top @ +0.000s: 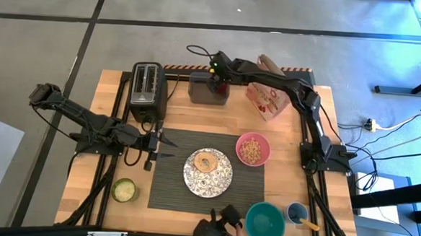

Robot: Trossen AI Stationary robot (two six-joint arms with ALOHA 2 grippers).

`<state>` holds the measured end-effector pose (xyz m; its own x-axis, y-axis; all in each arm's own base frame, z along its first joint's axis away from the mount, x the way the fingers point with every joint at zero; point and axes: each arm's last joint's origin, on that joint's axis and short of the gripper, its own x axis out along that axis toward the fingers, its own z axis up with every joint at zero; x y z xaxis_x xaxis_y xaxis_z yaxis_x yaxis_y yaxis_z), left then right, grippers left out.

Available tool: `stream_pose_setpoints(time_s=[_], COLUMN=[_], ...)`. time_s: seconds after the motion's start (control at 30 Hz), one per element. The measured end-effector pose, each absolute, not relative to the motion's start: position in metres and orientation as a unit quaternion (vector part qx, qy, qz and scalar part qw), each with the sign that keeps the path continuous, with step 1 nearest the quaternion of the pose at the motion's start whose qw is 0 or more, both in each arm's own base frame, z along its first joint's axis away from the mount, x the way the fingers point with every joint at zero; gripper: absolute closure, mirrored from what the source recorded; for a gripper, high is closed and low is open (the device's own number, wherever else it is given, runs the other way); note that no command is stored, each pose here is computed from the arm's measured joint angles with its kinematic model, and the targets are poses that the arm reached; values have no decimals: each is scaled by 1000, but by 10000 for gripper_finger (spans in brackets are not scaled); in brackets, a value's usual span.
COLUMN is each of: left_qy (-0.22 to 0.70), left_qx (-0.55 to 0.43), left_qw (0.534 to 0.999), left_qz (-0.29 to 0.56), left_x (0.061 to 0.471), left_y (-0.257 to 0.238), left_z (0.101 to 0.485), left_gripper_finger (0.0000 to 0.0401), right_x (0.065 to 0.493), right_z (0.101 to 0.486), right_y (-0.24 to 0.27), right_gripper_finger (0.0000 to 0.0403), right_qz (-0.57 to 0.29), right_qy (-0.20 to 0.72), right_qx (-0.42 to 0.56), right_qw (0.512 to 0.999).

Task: Arrange a breakfast setting
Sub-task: Put the apple on the placemat

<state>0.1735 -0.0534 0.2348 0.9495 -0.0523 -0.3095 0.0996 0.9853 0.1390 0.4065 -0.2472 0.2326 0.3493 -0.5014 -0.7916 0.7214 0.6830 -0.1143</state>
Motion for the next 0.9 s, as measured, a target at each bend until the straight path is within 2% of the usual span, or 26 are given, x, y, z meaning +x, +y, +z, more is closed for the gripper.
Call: stream_pose_setpoints(time_s=[0.17,0.9], left_qy=[154,154], left_qx=[77,77], left_qw=[984,984], left_qz=[-39,-40], left_x=[174,174], left_y=[-53,-53], left_z=[235,235], left_gripper_finger=[241,241], right_x=[410,416], right_z=[212,175], right_y=[-249,-251], right_gripper_finger=[62,67], right_qz=[-372,-354], right_qy=[452,491], right_qx=[138,153], right_qw=[799,781])
